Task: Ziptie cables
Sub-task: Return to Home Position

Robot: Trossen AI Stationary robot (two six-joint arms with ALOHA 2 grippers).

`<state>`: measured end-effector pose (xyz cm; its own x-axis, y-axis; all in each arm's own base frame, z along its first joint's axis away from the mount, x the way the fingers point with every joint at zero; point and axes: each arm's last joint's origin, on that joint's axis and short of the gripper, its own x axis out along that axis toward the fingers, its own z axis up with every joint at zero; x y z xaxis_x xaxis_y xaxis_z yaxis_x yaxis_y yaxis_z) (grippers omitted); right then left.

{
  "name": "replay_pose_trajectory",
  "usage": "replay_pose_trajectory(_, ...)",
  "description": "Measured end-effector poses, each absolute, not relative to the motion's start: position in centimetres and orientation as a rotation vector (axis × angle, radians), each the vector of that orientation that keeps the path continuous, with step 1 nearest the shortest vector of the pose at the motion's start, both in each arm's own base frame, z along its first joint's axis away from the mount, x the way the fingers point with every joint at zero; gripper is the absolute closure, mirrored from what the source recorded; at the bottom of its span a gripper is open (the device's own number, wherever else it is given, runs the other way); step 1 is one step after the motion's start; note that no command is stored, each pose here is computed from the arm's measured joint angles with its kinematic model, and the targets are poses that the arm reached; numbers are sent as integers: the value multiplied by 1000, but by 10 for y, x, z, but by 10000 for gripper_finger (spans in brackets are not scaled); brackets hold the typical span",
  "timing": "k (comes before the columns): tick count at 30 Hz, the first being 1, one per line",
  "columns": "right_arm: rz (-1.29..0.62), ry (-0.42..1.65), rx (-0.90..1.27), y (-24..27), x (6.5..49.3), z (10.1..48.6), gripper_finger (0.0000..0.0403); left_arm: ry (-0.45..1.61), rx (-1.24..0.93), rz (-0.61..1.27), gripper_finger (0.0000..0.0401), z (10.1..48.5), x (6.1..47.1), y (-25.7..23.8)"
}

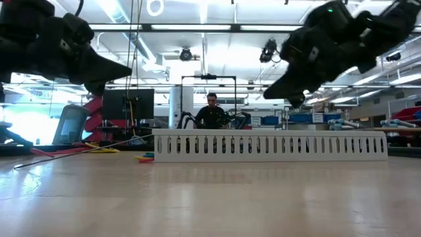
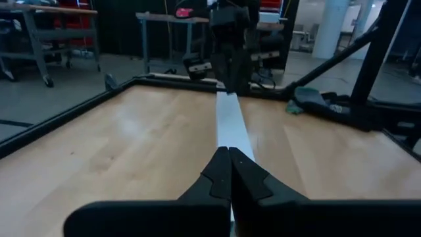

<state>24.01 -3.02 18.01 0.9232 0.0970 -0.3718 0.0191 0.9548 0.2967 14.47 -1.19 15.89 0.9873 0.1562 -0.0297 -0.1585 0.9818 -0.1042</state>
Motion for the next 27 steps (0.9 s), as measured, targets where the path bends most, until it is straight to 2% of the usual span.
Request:
replay_pose_trajectory(10,-26,289,336,-32,191,173,403,54,-89,185,401,156,143,-11)
replay_pose_trajectory(21,-61,97,323,-26,154,161,403,51,-70,205,401,157,142,-10)
replay_pose_trajectory(27,-116,76,354,-24,145,152,403,50,-74,210,401,157,142,-10)
